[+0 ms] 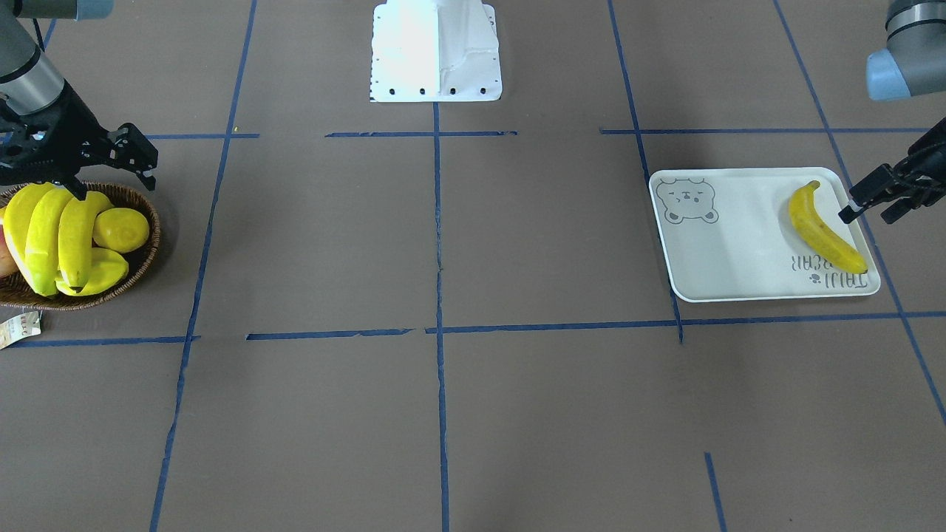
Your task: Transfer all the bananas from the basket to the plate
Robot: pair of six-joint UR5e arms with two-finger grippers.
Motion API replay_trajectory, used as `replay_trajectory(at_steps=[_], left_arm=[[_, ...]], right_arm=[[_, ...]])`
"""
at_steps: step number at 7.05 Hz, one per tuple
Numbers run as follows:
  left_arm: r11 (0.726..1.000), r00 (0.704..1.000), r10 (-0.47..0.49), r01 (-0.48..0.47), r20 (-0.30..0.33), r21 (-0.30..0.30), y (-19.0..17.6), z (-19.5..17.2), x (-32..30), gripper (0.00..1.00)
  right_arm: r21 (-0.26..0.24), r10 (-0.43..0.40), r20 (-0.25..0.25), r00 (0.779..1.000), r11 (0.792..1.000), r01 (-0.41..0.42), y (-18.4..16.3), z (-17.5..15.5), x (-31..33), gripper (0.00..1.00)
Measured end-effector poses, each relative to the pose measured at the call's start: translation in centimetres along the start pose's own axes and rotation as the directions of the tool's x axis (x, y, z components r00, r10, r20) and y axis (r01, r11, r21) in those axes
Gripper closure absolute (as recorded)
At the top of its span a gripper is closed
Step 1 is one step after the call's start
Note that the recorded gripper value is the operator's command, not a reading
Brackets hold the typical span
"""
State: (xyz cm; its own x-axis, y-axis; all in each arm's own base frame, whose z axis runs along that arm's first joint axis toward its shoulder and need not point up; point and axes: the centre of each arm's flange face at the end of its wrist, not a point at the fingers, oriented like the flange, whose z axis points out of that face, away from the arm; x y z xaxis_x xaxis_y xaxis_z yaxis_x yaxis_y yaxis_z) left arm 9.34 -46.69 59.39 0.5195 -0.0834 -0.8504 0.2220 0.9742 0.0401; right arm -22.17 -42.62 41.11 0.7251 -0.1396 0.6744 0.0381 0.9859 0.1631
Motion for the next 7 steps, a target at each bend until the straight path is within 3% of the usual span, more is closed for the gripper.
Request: replay_trajectory(at_steps=[5,6,7], left_arm=[[1.0,1.0,0.004,-0.004,-0.002,0.003,-0.1,0.0,0.3,0.0],[1.0,1.0,0.004,-0.004,-0.003,0.003,-0.1,0.0,0.3,0.0],[1.0,1.0,0.004,-0.004,-0.003,0.003,-0.2,0.0,0.3,0.0]], right_arm=[[-0.014,-0.007,-0.126,0.992,1.0,0.005,-0.5,3.6,3.4,0.02],[-0.013,-0.009,-0.153,0.988,1.0,0.008,-0.2,4.2,3.7,0.09],[-0.018,-0.017,-0.177,0.984,1.0,0.014,0.1,4.8,3.6,0.23]])
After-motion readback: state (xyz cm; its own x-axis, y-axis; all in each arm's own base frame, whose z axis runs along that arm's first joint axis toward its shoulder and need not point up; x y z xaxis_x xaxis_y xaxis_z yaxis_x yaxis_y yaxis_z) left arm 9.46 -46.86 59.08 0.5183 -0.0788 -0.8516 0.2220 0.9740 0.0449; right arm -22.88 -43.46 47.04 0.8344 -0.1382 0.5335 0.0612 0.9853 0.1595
